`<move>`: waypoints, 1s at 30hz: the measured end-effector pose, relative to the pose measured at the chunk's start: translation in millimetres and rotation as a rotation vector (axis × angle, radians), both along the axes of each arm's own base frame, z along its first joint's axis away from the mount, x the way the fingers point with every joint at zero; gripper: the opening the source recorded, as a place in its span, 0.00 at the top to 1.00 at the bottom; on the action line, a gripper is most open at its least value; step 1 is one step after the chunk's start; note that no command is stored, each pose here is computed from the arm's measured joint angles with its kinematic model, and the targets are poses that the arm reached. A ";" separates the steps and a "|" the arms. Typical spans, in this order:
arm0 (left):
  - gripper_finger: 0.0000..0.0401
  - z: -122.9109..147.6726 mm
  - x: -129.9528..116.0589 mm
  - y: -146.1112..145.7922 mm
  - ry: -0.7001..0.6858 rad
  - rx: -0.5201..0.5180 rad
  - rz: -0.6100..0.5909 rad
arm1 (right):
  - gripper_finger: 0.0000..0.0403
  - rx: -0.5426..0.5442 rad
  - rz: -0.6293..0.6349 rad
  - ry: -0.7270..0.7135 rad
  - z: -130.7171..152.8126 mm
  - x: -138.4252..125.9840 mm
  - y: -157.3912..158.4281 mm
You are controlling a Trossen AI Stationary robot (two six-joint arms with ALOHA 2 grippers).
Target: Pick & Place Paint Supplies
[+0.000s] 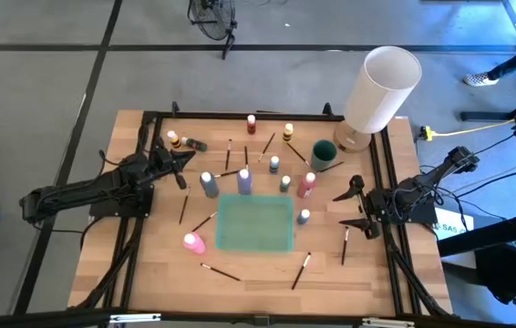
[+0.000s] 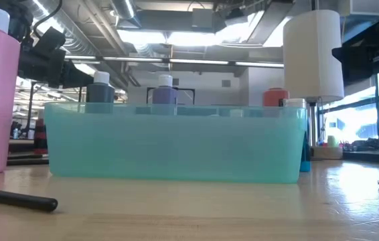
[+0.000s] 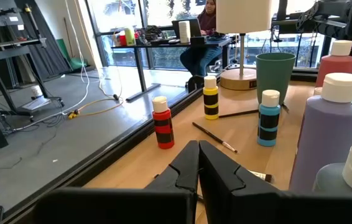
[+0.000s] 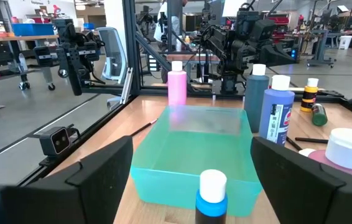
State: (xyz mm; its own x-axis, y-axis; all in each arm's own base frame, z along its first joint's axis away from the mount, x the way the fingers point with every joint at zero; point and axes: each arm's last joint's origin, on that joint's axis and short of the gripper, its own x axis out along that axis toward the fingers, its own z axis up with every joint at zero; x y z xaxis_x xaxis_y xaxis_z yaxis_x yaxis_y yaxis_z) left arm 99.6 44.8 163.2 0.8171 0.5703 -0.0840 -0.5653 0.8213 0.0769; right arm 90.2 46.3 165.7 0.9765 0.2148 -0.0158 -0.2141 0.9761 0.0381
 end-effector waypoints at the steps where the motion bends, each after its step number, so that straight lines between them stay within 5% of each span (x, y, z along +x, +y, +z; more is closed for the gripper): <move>1: 0.98 0.0 0.0 0.0 0.000 0.000 0.000 | 0.18 0.000 0.000 0.000 -0.1 0.0 0.0; 23: 0.98 0.0 0.0 0.0 0.000 0.000 0.000 | 0.18 0.001 0.001 0.000 0.0 0.0 0.0; 30: 0.98 -0.1 0.0 0.0 0.001 0.000 0.000 | 0.18 0.126 0.081 0.009 2.4 -0.6 2.3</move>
State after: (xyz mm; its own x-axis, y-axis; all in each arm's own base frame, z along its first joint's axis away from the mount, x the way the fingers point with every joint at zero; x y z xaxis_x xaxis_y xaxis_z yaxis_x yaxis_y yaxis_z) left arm 99.6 44.8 163.1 0.8169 0.5706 -0.0845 -0.5656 0.8211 0.0770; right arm 89.6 48.6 168.1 0.9557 0.2942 0.0079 -0.2915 0.9429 0.1613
